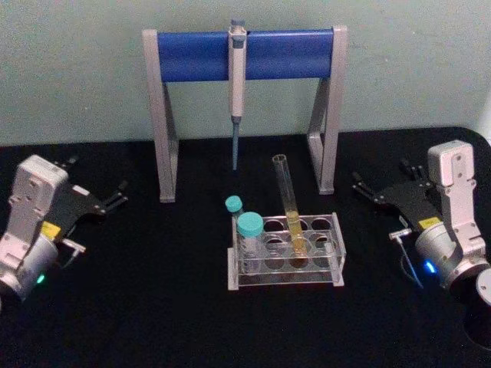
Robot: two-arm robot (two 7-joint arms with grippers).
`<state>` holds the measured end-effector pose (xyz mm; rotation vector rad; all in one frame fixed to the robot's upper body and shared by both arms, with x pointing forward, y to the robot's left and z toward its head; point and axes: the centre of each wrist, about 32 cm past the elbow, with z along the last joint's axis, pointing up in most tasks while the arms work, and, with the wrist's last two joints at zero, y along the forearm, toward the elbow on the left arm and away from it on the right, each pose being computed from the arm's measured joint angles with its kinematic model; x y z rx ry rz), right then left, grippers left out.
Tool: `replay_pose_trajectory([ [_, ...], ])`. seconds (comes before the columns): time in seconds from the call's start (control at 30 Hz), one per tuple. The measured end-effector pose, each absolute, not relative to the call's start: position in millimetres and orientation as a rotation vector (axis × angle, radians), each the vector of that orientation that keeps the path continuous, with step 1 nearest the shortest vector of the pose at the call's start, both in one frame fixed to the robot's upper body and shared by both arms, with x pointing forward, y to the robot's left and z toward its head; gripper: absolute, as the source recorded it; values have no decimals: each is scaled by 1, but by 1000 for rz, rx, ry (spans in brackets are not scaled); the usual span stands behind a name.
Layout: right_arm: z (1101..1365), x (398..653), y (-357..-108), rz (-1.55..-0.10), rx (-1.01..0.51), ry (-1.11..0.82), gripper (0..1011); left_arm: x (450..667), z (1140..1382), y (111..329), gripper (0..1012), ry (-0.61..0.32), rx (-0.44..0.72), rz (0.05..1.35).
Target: Pick up the test tube from the test tube rack, shake it, then place it back into the test tube rack.
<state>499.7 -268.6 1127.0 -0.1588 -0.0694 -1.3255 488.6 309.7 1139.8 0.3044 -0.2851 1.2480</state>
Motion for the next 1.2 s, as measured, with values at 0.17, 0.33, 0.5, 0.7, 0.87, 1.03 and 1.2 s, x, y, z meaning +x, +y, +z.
replay_pose_trajectory([
  [0.17, 1123, 499, -270, -1332, -168, -44, 1000, 489, 1140, 310, 1001, -285, 304, 1248],
  [0.33, 1123, 499, -270, -1331, -169, -45, 1000, 489, 1140, 310, 1001, -285, 304, 1248],
  [0.5, 1123, 499, -270, -1329, -170, -47, 1000, 489, 1140, 310, 1001, -285, 304, 1248],
  [0.7, 1123, 499, -269, -1328, -169, -48, 1000, 489, 1140, 310, 1001, -285, 304, 1248],
  [0.87, 1124, 499, -269, -1327, -169, -50, 1000, 489, 1140, 310, 1001, -285, 304, 1248],
  [1.03, 1124, 499, -269, -1327, -169, -51, 1000, 489, 1140, 310, 1001, -285, 304, 1248],
  [1.2, 1124, 499, -269, -1326, -169, -52, 1000, 489, 1140, 310, 1001, -285, 304, 1248],
])
